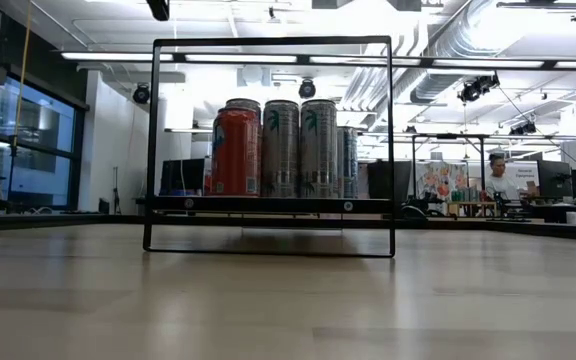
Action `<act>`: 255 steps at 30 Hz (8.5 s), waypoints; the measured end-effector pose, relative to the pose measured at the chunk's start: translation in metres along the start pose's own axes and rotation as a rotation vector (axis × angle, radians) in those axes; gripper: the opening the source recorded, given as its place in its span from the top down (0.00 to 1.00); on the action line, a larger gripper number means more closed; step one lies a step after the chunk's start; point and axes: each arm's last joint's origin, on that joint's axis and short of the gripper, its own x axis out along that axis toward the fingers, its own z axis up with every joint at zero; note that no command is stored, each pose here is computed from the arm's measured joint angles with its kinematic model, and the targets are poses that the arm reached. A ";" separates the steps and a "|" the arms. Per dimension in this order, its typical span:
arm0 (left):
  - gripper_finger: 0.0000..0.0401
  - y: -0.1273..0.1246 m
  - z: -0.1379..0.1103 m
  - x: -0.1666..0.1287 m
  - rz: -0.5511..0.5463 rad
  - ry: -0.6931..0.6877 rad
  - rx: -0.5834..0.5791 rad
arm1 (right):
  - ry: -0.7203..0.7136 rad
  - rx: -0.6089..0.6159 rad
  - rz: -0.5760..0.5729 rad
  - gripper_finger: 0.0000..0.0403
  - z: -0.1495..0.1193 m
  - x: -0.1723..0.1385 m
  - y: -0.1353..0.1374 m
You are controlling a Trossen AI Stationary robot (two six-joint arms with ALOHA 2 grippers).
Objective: Place canned beverage on shelf
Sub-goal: Put the red soda can on the shelf aligned with the other red soda can
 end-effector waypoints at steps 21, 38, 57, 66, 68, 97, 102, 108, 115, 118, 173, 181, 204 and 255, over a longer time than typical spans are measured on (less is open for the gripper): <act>1.00 0.001 0.000 0.000 0.025 0.001 -0.001 | -0.009 0.062 -0.033 0.04 0.004 0.003 -0.012; 1.00 0.001 -0.004 0.000 0.039 0.033 -0.046 | 1.006 0.656 -0.509 0.03 -0.042 -0.074 0.004; 1.00 0.001 -0.004 0.000 0.039 0.033 -0.046 | 1.108 0.912 -0.826 0.03 -0.140 -0.084 0.058; 1.00 0.001 -0.004 0.000 0.039 0.033 -0.045 | 1.190 0.868 -0.913 0.03 -0.171 -0.067 0.073; 1.00 0.001 -0.004 0.000 0.039 0.033 -0.046 | 1.196 0.845 -0.944 0.03 -0.178 -0.065 0.075; 0.89 0.002 0.007 0.001 0.105 -0.025 -0.021 | 1.120 0.587 -0.788 0.30 -0.063 -0.083 0.084; 0.71 -0.002 0.027 0.003 0.114 0.004 0.023 | 0.863 0.548 -0.701 0.30 -0.026 -0.070 0.076; 0.49 -0.007 0.052 0.003 0.118 0.027 0.039 | 0.797 0.499 -0.691 0.30 -0.012 -0.035 0.049; 0.41 -0.008 0.057 0.003 0.105 0.023 0.037 | 0.801 0.466 -0.554 0.30 -0.002 0.025 0.016; 0.41 -0.008 0.053 0.003 0.092 0.064 0.044 | 0.835 0.439 -0.537 0.30 -0.007 0.051 0.001; 0.41 -0.007 0.044 0.003 0.087 0.150 0.006 | 0.906 0.387 -0.398 0.06 -0.065 0.157 -0.035; 0.41 -0.006 0.040 0.002 0.095 0.195 0.016 | 1.036 0.139 -0.590 0.06 -0.046 0.095 -0.022; 0.41 -0.006 0.040 0.002 0.095 0.193 0.016 | 1.380 0.707 -1.060 0.06 -0.149 -0.063 0.012; 0.41 -0.023 0.030 0.067 -0.171 0.305 -0.223 | 0.685 0.153 -0.380 0.23 -0.047 0.008 0.046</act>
